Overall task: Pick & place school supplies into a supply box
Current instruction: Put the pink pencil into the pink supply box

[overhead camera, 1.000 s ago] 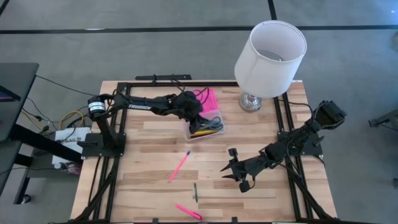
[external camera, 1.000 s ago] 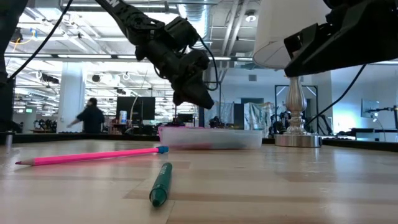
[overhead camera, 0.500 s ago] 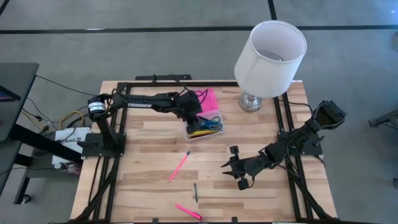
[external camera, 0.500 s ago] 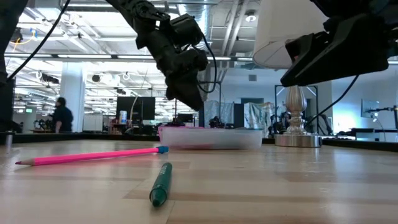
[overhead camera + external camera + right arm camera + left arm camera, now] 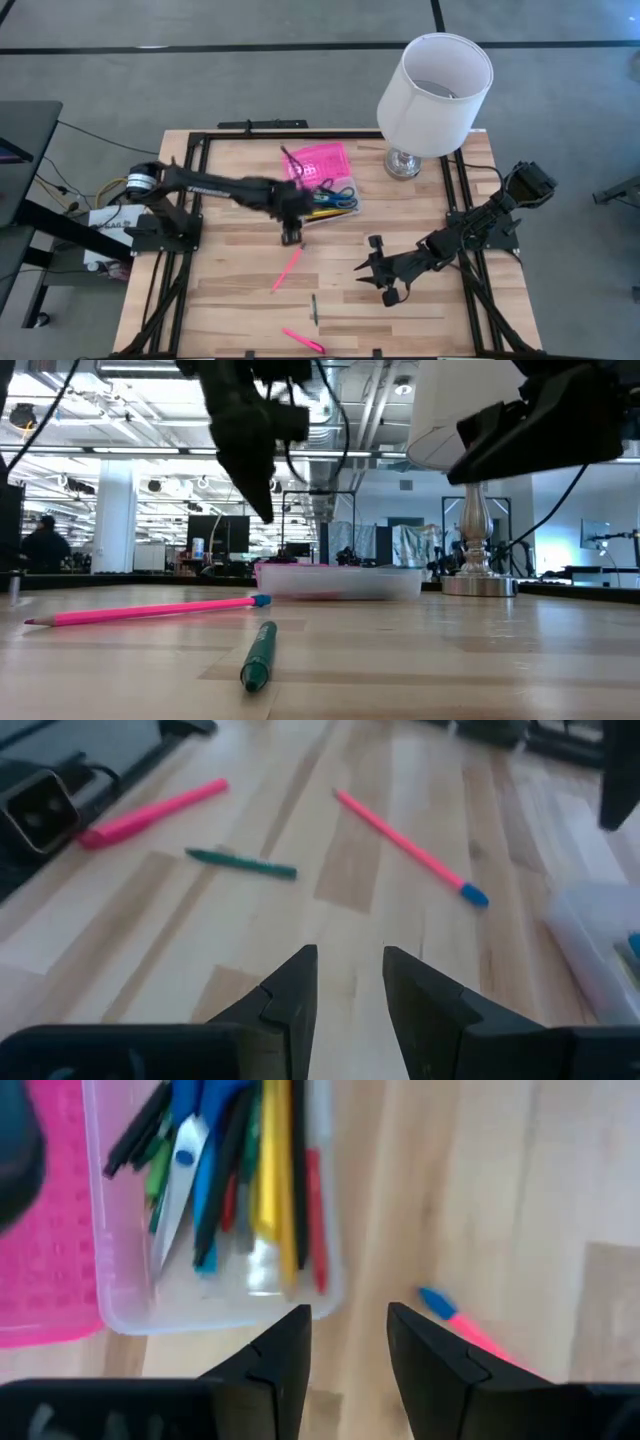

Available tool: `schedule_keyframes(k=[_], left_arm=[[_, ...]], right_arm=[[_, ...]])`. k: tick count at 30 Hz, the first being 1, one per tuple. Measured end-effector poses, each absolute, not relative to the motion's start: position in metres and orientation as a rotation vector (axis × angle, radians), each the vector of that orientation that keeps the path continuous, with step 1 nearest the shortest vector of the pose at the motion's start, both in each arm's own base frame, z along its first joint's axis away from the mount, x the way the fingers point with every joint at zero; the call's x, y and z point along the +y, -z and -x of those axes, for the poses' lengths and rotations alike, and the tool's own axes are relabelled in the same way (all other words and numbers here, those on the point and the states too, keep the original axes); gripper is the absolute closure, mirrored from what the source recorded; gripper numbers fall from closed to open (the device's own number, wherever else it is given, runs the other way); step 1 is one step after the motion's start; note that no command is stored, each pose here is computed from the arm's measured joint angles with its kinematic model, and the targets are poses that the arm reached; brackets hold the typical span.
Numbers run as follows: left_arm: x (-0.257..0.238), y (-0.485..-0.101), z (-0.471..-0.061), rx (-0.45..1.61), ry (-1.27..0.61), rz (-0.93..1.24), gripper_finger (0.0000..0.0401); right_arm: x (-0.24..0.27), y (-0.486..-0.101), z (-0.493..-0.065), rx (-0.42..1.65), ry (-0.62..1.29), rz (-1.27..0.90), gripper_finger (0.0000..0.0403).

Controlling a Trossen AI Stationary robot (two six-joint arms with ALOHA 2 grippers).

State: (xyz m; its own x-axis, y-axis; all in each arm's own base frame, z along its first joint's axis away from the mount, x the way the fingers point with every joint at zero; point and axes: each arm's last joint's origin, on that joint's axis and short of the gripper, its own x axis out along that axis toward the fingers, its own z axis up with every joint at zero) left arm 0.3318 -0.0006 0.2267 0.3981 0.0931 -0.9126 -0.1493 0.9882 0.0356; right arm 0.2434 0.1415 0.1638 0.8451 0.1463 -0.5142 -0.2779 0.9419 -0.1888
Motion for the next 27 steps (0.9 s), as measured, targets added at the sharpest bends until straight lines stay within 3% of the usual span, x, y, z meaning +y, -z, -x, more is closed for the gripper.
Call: schedule_keyframes(k=[7,14,22,27], left_arm=[[-0.080,-0.234,-0.284,1.019,-0.233,-0.055,0.0274],[-0.144,-0.211,-0.230,0.735,-0.304,-0.102,0.0274],[-0.176,-0.191,-0.197,0.508,-0.312,-0.121,0.0274],[-0.186,-0.191,-0.185,0.448,-0.316,-0.157,0.0274]], right_arm=[[0.145,-0.172,-0.248,0.418,-0.371,0.307,0.0292],[0.144,-0.187,-0.260,0.309,-0.532,0.340,0.0292],[0.160,-0.166,-0.315,0.419,-0.660,0.381,0.0292],[0.164,-0.159,-0.358,0.492,-0.632,0.468,0.0292]])
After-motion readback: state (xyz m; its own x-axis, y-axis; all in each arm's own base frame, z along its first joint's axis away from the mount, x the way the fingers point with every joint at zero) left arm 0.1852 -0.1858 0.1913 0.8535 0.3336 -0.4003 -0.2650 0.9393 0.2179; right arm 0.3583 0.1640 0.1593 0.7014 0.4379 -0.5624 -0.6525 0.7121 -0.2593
